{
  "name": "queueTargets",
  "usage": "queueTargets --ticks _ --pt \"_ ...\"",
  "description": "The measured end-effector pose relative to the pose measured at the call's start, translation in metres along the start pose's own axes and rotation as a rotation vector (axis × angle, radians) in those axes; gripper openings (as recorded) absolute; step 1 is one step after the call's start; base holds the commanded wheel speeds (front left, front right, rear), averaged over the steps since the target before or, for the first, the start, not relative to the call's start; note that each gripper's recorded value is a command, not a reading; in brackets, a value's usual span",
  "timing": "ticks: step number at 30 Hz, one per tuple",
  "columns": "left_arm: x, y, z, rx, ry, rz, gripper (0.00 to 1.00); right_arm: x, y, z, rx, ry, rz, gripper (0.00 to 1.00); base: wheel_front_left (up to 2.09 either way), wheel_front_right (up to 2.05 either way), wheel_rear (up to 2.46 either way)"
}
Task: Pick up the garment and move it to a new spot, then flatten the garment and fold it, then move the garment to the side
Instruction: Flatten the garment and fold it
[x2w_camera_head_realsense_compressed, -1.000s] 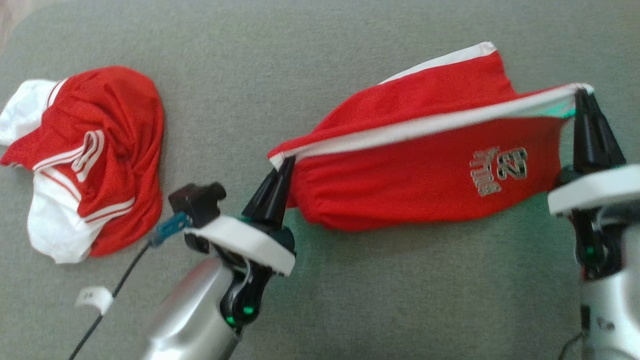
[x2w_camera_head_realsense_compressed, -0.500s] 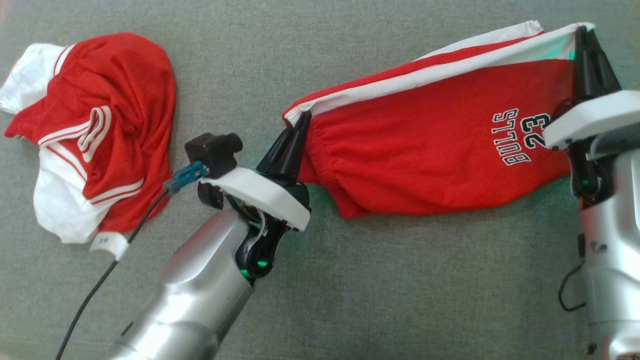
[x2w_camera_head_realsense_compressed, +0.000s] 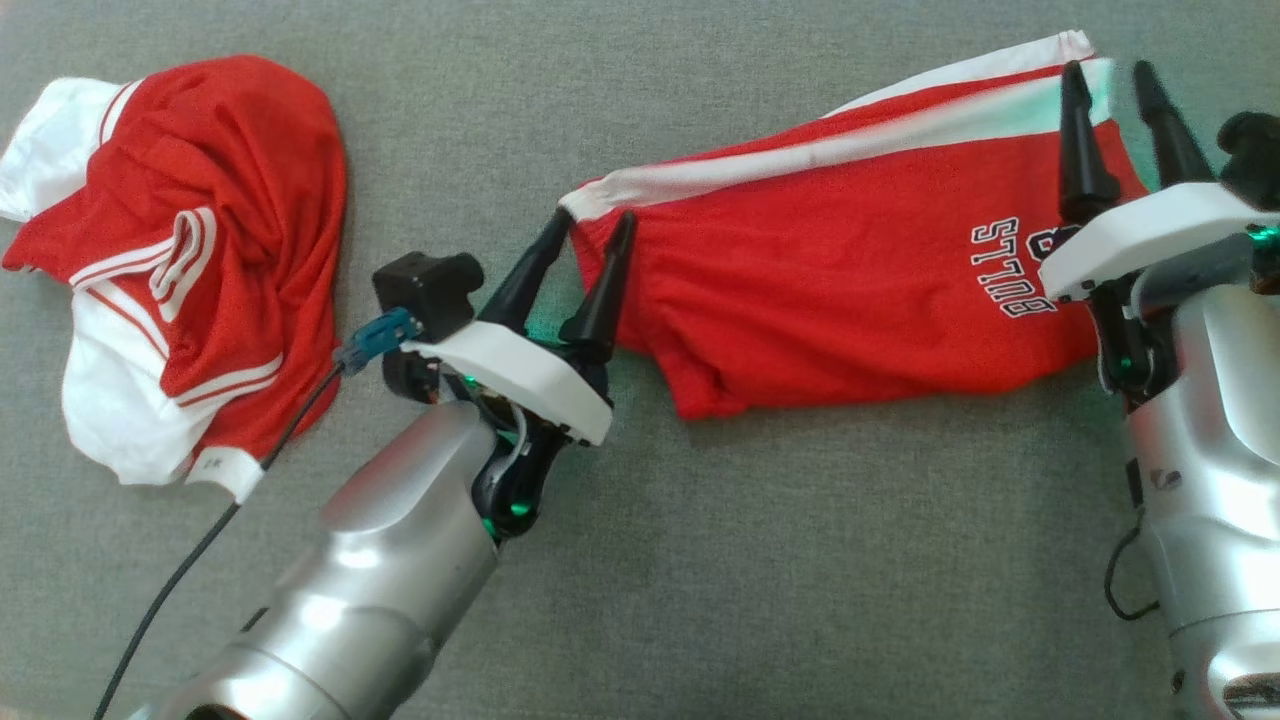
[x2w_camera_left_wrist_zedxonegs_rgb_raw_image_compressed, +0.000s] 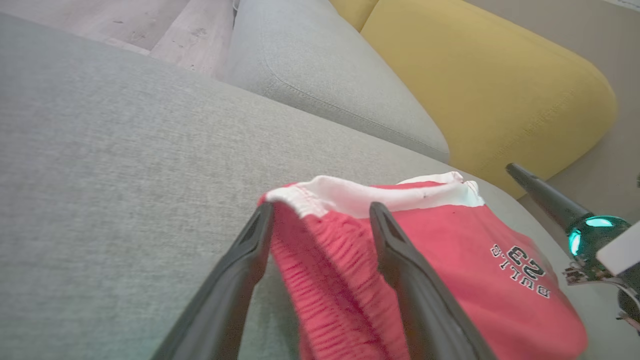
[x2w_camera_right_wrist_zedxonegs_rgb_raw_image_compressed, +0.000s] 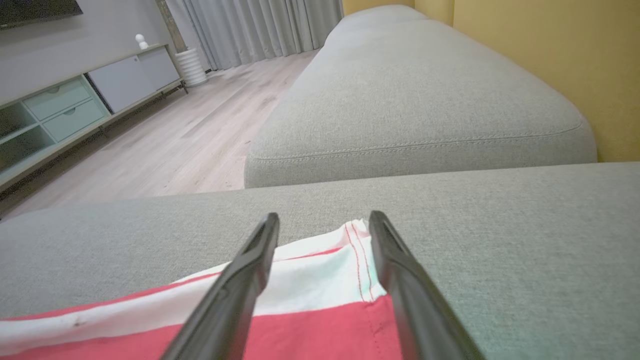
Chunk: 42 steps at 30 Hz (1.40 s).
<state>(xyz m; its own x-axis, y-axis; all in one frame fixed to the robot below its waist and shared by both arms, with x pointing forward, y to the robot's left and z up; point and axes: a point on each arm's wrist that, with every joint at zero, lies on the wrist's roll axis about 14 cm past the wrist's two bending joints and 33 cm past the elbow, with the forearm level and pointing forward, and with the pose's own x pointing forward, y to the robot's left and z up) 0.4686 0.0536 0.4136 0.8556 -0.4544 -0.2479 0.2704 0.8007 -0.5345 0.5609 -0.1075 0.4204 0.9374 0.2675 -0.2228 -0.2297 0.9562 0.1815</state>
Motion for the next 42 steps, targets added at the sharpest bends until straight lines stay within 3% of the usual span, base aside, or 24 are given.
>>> queueTargets --ticks 8,16,23,35,36,38,42 --pt "-0.011 0.016 0.007 0.081 -0.017 0.064 1.0 -0.013 0.003 0.015 0.031 -0.067 0.015 1.0 0.0 0.0 0.0" --pt "-0.051 0.021 0.041 0.272 -0.192 0.221 1.0 -0.06 -0.02 -0.021 0.059 0.056 -0.042 1.0 0.0 0.0 0.0" --pt "-0.11 0.017 0.039 0.309 -0.31 0.356 1.0 -0.059 -0.044 -0.025 0.021 0.113 -0.117 1.0 0.0 0.0 0.0" --pt "-0.154 0.018 0.034 0.31 -0.356 0.446 1.0 -0.031 -0.034 -0.061 0.093 0.28 -0.15 1.0 0.0 0.0 0.0" --pt "-0.155 0.018 0.034 0.311 -0.356 0.449 1.0 -0.03 -0.032 -0.064 0.099 0.295 -0.148 0.72 0.0 0.0 0.0" --pt "-0.155 0.018 0.034 0.31 -0.357 0.45 1.0 -0.029 -0.031 -0.065 0.116 0.304 -0.15 0.0 0.0 0.0 0.0" --pt "-0.153 0.017 0.035 0.318 -0.358 0.444 1.0 -0.028 -0.028 -0.063 0.15 0.299 -0.153 0.0 0.0 0.0 0.0"
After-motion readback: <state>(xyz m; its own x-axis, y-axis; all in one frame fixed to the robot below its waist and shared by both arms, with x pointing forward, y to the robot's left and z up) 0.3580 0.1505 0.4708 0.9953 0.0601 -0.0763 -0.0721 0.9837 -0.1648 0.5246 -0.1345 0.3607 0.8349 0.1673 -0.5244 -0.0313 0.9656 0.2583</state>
